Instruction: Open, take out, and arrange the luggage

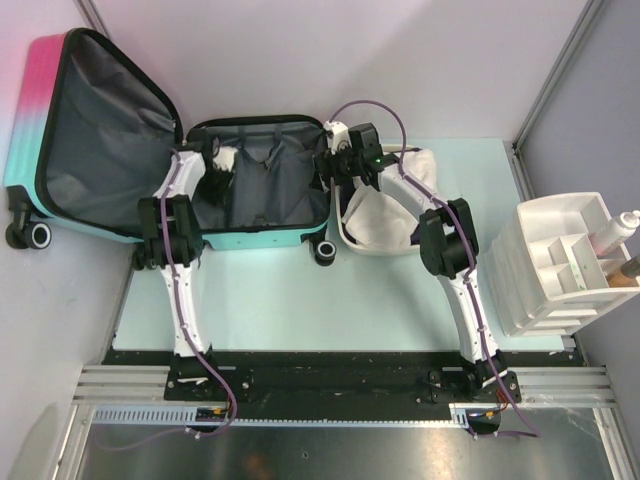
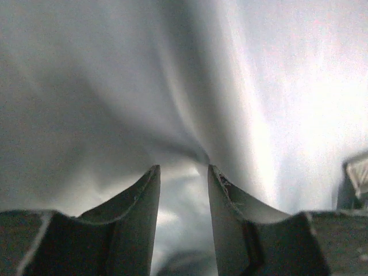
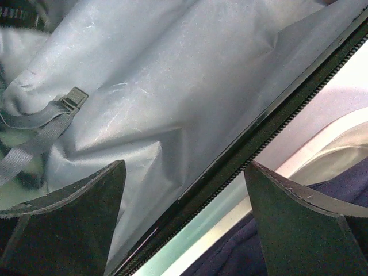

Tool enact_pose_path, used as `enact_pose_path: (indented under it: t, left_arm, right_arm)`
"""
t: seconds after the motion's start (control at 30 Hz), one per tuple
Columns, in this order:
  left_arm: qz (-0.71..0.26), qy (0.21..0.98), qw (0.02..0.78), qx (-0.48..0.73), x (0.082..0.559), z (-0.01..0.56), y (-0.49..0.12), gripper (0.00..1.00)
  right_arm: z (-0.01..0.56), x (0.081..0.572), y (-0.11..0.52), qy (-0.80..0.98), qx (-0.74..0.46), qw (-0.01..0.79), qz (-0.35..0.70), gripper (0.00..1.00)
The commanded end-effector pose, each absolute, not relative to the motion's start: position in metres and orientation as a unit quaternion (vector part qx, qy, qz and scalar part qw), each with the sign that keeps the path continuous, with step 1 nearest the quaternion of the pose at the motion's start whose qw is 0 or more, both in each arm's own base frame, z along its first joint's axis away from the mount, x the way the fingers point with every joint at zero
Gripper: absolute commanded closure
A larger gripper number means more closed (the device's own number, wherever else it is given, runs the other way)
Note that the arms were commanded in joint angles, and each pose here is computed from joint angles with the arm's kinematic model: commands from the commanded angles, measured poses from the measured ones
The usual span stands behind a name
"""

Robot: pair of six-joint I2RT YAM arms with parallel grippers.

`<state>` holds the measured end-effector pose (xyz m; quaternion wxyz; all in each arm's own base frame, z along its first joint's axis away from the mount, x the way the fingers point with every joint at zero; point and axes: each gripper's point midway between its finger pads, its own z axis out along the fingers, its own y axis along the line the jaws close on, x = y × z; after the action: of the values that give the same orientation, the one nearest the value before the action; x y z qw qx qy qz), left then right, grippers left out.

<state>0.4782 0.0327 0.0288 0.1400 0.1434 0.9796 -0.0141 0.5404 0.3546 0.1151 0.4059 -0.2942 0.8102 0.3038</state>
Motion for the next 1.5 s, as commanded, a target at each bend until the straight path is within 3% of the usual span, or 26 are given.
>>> enact_pose_path:
  t: [0.0, 0.17, 0.33, 0.6, 0.83, 1.27, 1.47]
  left_arm:
    - [-0.005, 0.951, 0.287, 0.117, 0.565, 0.099, 0.032, 0.56]
    - [-0.004, 0.929, 0.350, 0.125, 0.596, 0.134, 0.030, 0.55]
    - [-0.057, 0.922, 0.352, 0.152, 0.570, 0.149, 0.008, 0.47]
    - [-0.046, 0.895, 0.430, 0.110, 0.572, 0.224, 0.026, 0.33]
    - [0.000, 0.861, 0.502, 0.084, 0.602, 0.273, 0.057, 0.24]
    - [0.045, 0.850, 0.525, 0.027, 0.622, 0.267, 0.102, 0.18]
    - [0.117, 0.850, 0.512, -0.025, 0.630, 0.243, 0.145, 0.15]
  right_arm:
    - [0.080, 0.535, 0.305, 0.857, -0.276, 0.353, 0.253, 0.11]
    - [0.077, 0.535, 0.300, 0.857, -0.282, 0.350, 0.253, 0.13]
    - [0.084, 0.538, 0.300, 0.854, -0.275, 0.358, 0.258, 0.07]
    - [0.148, 0.585, 0.301, 0.829, -0.190, 0.460, 0.255, 0.06]
    - [0.178, 0.618, 0.318, 0.788, -0.168, 0.530, 0.263, 0.07]
    - [0.146, 0.643, 0.354, 0.765, -0.176, 0.562, 0.261, 0.11]
    - [0.131, 0.640, 0.375, 0.754, -0.198, 0.569, 0.263, 0.19]
